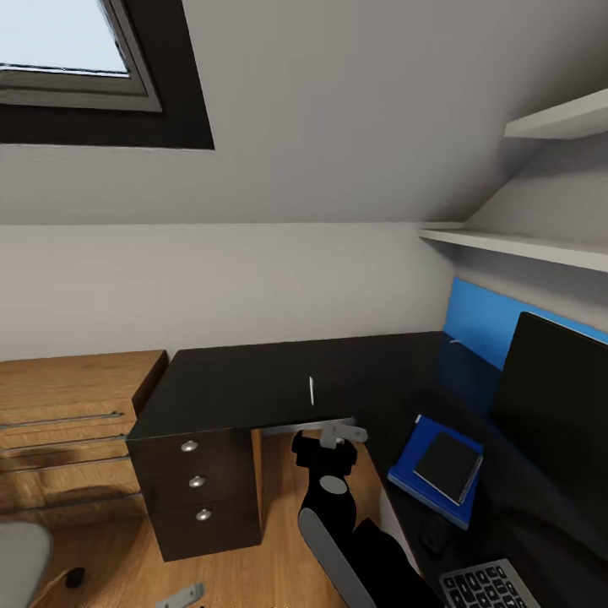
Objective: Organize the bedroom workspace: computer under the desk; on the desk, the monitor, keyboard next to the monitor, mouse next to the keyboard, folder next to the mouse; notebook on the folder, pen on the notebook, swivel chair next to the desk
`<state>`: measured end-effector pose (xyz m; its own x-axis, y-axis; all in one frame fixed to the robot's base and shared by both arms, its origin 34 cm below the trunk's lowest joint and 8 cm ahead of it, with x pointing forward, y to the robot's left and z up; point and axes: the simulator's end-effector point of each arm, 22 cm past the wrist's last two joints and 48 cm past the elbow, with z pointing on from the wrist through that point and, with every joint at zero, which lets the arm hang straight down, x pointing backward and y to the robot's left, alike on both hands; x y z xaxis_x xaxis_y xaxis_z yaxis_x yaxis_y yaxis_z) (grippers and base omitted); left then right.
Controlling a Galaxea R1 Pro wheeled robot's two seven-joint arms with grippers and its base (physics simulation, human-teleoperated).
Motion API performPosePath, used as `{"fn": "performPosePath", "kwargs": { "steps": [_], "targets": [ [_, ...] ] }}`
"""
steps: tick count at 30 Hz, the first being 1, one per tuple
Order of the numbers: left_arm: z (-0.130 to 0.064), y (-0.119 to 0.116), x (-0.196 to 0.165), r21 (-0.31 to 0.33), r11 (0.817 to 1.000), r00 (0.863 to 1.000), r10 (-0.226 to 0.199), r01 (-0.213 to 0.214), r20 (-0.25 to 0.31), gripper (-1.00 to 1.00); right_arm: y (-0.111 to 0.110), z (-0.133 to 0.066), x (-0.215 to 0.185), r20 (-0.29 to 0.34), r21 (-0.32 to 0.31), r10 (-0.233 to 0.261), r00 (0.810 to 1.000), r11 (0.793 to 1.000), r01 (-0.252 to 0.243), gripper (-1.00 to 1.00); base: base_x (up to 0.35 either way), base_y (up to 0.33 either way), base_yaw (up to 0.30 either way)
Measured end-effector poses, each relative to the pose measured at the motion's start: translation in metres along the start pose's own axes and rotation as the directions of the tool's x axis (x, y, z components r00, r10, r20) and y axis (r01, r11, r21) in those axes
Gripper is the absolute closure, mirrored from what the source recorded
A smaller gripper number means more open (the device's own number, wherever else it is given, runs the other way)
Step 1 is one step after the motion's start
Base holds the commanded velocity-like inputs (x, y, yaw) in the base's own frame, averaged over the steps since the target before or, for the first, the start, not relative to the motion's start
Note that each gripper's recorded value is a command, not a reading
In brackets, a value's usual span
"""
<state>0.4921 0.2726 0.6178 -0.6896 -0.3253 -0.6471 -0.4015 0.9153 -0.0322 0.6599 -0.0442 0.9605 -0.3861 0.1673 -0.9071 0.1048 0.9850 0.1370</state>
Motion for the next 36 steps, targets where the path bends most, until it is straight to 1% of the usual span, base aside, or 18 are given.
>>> {"fn": "performPosePath", "kwargs": {
  "steps": [3, 4, 5, 6, 7, 10, 12, 13, 14, 15, 16, 17, 22, 23, 26, 27, 30, 36],
  "targets": [
    [0.002, 0.013, 0.018, -0.026, 1.000, 0.999, 0.014, -0.015, -0.036, -1.00, -0.002, 0.002, 0.003, -0.003, 0.007, -0.010, 1.000, 1.000, 0.010, -1.00, 0.000, 0.000, 0.187],
    [0.002, 0.024, 0.033, -0.047, 0.998, 0.997, 0.026, -0.029, -0.066, -1.00, -0.003, 0.003, 0.005, -0.006, 0.010, -0.014, 1.000, 1.000, 0.014, -1.00, 0.000, 0.000, 0.177],
    [0.001, 0.043, 0.057, -0.083, 0.995, 0.993, 0.043, -0.052, -0.113, -1.00, -0.004, 0.005, 0.008, -0.010, 0.013, -0.018, 1.000, 1.000, 0.019, -1.00, 0.000, 0.000, 0.175],
    [0.000, 0.055, 0.070, -0.105, 0.992, 0.989, 0.052, -0.067, -0.135, -1.00, -0.004, 0.005, 0.009, -0.012, 0.015, -0.021, 1.000, 1.000, 0.021, -1.00, 0.000, 0.000, 0.174],
    [0.000, 0.061, 0.075, -0.116, 0.991, 0.989, 0.055, -0.072, -0.141, -1.00, -0.005, 0.006, 0.010, -0.014, 0.015, -0.022, 1.000, 1.000, 0.022, -1.00, 0.000, 0.000, 0.174],
    [-0.002, 0.079, 0.088, -0.150, 0.985, 0.988, 0.059, -0.080, -0.141, -1.00, -0.005, 0.007, 0.012, -0.018, 0.018, -0.023, 1.000, 1.000, 0.024, -1.00, 0.000, 0.000, 0.172],
    [-0.006, 0.098, 0.100, -0.181, 0.980, 0.989, 0.065, -0.088, -0.129, -1.00, -0.006, 0.008, 0.013, -0.020, 0.020, -0.024, 0.999, 1.000, 0.025, -1.00, 0.000, 0.000, 0.171],
    [-0.012, 0.117, 0.112, -0.194, 0.977, 0.993, 0.069, -0.087, -0.098, -1.00, -0.007, 0.009, 0.014, -0.022, 0.022, -0.024, 0.999, 0.999, 0.025, -1.00, 0.000, 0.000, 0.170],
    [-0.015, 0.124, 0.113, -0.179, 0.980, 0.996, 0.075, -0.083, -0.055, -1.00, -0.007, 0.009, 0.014, -0.023, 0.023, -0.025, 0.999, 0.999, 0.026, -1.00, 0.000, 0.000, 0.170],
    [-0.016, 0.124, 0.111, -0.171, 0.982, 0.996, 0.076, -0.081, -0.037, -1.00, -0.007, 0.010, 0.015, -0.024, 0.024, -0.025, 0.999, 0.999, 0.026, -1.00, 0.000, 0.000, 0.170],
    [-0.017, 0.125, 0.107, -0.163, 0.984, 0.997, 0.073, -0.072, -0.005, -1.00, -0.007, 0.010, 0.015, -0.025, 0.024, -0.025, 0.999, 0.999, 0.026, -1.00, 0.000, 0.000, 0.169],
    [-0.017, 0.125, 0.105, -0.160, 0.985, 0.997, 0.071, -0.069, 0.009, -1.00, -0.008, 0.010, 0.016, -0.026, 0.024, -0.025, 0.999, 0.999, 0.026, -1.00, 0.000, 0.000, 0.169],
    [-0.019, 0.125, 0.099, -0.151, 0.987, 0.996, 0.065, -0.055, 0.059, -1.00, -0.009, 0.012, 0.017, -0.027, 0.028, -0.029, 0.999, 0.999, 0.030, -1.00, 0.009, 0.000, 0.162],
    [-0.020, 0.126, 0.096, -0.151, 0.987, 0.995, 0.063, -0.052, 0.074, -1.00, -0.011, 0.012, 0.013, -0.006, 0.038, -0.050, 0.999, 0.998, 0.050, -1.00, 0.138, 0.000, 0.084],
    [-0.020, 0.126, 0.097, -0.151, 0.987, 0.995, 0.063, -0.051, 0.076, -1.00, -0.013, 0.012, 0.007, 0.022, 0.052, -0.076, 0.997, 0.996, 0.074, -1.00, 0.237, 0.000, 0.041],
    [-0.020, 0.126, 0.097, -0.149, 0.987, 0.995, 0.063, -0.051, 0.076, -1.00, -0.018, 0.016, 0.014, 0.014, 0.068, -0.104, 0.995, 0.992, 0.102, -1.00, 0.309, 0.000, 0.009],
    [-0.020, 0.126, 0.097, -0.149, 0.988, 0.995, 0.062, -0.050, 0.076, -1.00, -0.020, 0.018, 0.018, 0.007, 0.075, -0.116, 0.993, 0.991, 0.115, -1.00, 0.319, 0.000, 0.005],
    [-0.020, 0.125, 0.097, -0.149, 0.988, 0.995, 0.062, -0.050, 0.076, -1.00, -0.022, 0.018, 0.019, 0.006, 0.080, -0.118, 0.993, 0.990, 0.117, -1.00, 0.327, 0.000, 0.001]
  ]
}}
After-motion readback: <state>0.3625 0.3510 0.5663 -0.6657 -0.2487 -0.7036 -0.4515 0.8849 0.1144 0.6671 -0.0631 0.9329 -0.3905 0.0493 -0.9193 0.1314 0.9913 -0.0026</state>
